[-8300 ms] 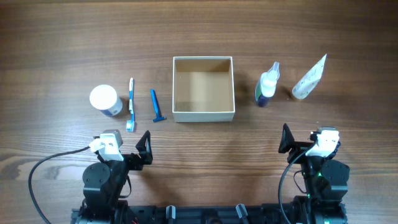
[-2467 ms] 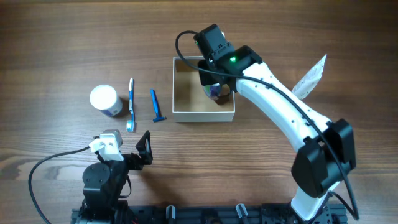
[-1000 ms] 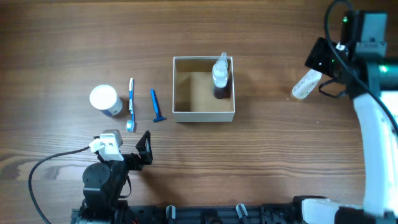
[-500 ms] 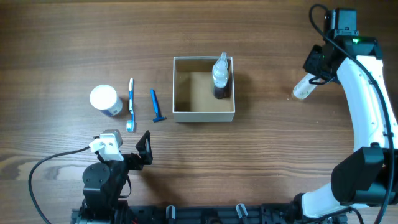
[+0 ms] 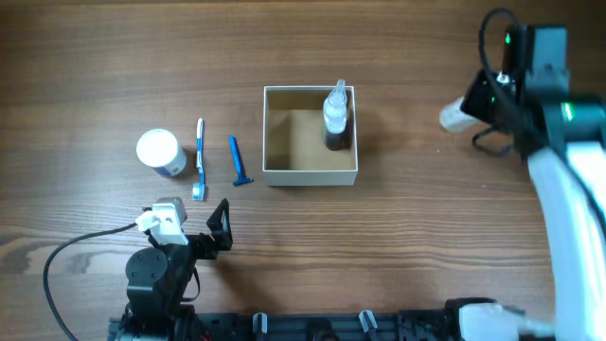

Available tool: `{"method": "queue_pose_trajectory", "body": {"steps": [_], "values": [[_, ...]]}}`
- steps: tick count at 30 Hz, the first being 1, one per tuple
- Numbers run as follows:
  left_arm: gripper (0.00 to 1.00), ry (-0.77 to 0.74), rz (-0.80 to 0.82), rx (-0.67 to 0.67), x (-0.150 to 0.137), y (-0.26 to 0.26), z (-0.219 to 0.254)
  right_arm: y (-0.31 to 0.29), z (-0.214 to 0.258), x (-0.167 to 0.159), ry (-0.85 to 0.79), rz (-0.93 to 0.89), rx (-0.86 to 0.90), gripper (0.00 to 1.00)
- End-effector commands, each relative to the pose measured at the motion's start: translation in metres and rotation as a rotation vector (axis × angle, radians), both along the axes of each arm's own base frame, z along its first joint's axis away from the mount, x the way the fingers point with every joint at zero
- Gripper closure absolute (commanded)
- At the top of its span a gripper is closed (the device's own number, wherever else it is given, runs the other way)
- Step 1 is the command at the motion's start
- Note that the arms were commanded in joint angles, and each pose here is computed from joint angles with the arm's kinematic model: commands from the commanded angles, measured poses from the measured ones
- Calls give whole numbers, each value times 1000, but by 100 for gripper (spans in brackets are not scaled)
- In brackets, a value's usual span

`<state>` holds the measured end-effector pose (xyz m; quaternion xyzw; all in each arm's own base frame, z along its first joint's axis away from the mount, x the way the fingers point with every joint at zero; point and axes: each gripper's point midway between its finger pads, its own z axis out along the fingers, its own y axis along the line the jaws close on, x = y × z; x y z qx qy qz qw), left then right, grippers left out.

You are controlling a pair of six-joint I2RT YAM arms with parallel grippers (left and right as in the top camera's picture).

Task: Pack container
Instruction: 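Grasp the white lotion tube with the right gripper, then lower the lotion tube upright into the box's right side, release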

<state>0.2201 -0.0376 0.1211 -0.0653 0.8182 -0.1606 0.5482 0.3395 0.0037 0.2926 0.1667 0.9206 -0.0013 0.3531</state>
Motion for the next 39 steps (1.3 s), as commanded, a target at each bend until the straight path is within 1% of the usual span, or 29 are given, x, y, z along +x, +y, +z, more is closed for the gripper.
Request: {"method": "queue_pose_trajectory", "body": {"steps": [1, 4, 8, 13, 16, 20, 26, 32, 33, 34, 35, 36, 39], "values": [[0, -11, -4, 7, 0, 0, 2, 45, 64, -40, -198, 185, 37, 96], [0, -11, -4, 7, 0, 0, 2, 72, 75, -62, -232, 295, 57, 96], [0, -10, -4, 7, 0, 0, 2, 108, 66, -71, -191, 424, 69, 96], [0, -11, -4, 7, 0, 0, 2, 148, 45, -54, -136, 528, 42, 96], [0, -10, -4, 7, 0, 0, 2, 168, 26, -36, -95, 551, 28, 96], [0, -11, -4, 7, 0, 0, 2, 180, -6, -15, -17, 544, -2, 96], [0, -10, -4, 7, 0, 0, 2, 191, -53, 4, 99, 529, -42, 96], [0, -11, -4, 7, 0, 0, 2, 194, -83, 11, 180, 476, -39, 96], [0, -11, -4, 7, 0, 0, 2, 194, -87, 11, 191, 461, -31, 89], [0, -11, -4, 7, 0, 0, 2, 195, -88, 11, 193, 464, -24, 71], [0, -11, -4, 7, 0, 0, 2, 198, -88, 11, 192, 467, -13, 47], [0, -11, -4, 7, 0, 0, 2, 198, -88, 11, 191, 463, -9, 43], [0, -11, -4, 7, 0, 0, 2, 197, -85, 10, 187, 457, -3, 42]]}}
